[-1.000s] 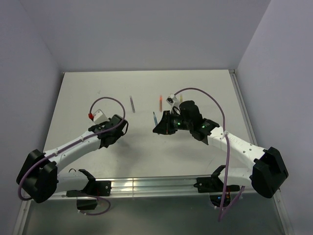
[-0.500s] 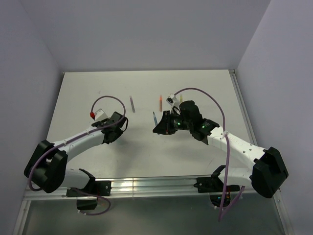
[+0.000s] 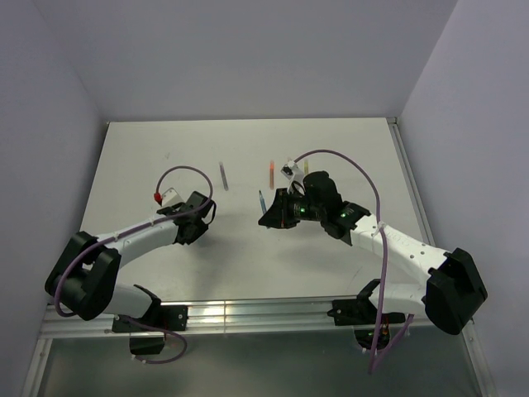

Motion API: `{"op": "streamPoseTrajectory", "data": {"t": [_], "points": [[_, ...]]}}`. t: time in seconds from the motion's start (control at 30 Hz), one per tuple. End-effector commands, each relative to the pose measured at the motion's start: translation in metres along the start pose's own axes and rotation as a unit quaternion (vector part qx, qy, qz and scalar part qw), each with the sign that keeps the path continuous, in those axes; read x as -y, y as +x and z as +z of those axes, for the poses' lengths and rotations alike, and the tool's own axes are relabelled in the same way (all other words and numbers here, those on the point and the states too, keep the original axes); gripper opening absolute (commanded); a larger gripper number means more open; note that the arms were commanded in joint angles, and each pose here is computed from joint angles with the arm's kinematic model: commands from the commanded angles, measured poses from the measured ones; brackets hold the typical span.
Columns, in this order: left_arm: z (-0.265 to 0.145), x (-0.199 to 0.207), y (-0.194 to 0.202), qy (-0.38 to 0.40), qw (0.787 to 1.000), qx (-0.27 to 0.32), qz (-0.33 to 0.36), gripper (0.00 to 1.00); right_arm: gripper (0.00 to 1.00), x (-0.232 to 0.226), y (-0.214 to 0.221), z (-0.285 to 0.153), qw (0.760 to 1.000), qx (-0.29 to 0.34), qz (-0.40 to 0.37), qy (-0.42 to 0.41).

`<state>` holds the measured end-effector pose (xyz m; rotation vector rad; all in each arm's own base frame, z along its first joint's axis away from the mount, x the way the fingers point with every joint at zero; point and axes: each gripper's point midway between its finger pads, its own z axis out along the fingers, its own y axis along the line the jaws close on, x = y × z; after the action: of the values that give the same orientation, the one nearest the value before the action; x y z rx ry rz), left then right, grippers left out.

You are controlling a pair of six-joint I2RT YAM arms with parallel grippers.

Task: Insert the pens into the pen caps
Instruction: Insert the pen cap onto the pen.

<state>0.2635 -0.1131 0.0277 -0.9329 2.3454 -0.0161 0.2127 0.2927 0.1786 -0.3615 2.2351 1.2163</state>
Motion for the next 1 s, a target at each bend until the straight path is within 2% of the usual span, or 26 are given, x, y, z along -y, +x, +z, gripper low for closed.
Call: {"op": "streamPoseTrajectory", "data": {"t": [0.0, 0.27, 0.5, 0.97], "points": [[-0.002, 0.003, -0.002, 0.013, 1.0, -0.001, -0.007, 0.38, 0.0, -0.005, -0.005, -0.002, 1.0, 0.015, -0.011, -0.015], [0.004, 0.0, 0.005, 0.008, 1.0, -0.009, -0.003, 0.35, 0.0, -0.004, -0.003, -0.001, 1.0, 0.013, -0.008, -0.016], [0.011, -0.003, 0.012, -0.002, 1.0, -0.02, 0.004, 0.25, 0.0, -0.002, -0.001, -0.001, 1.0, 0.012, -0.009, -0.015], [0.024, -0.011, 0.034, -0.019, 0.997, -0.059, 0.038, 0.3, 0.0, -0.004, -0.002, -0.004, 1.0, 0.015, -0.011, -0.015]]}}
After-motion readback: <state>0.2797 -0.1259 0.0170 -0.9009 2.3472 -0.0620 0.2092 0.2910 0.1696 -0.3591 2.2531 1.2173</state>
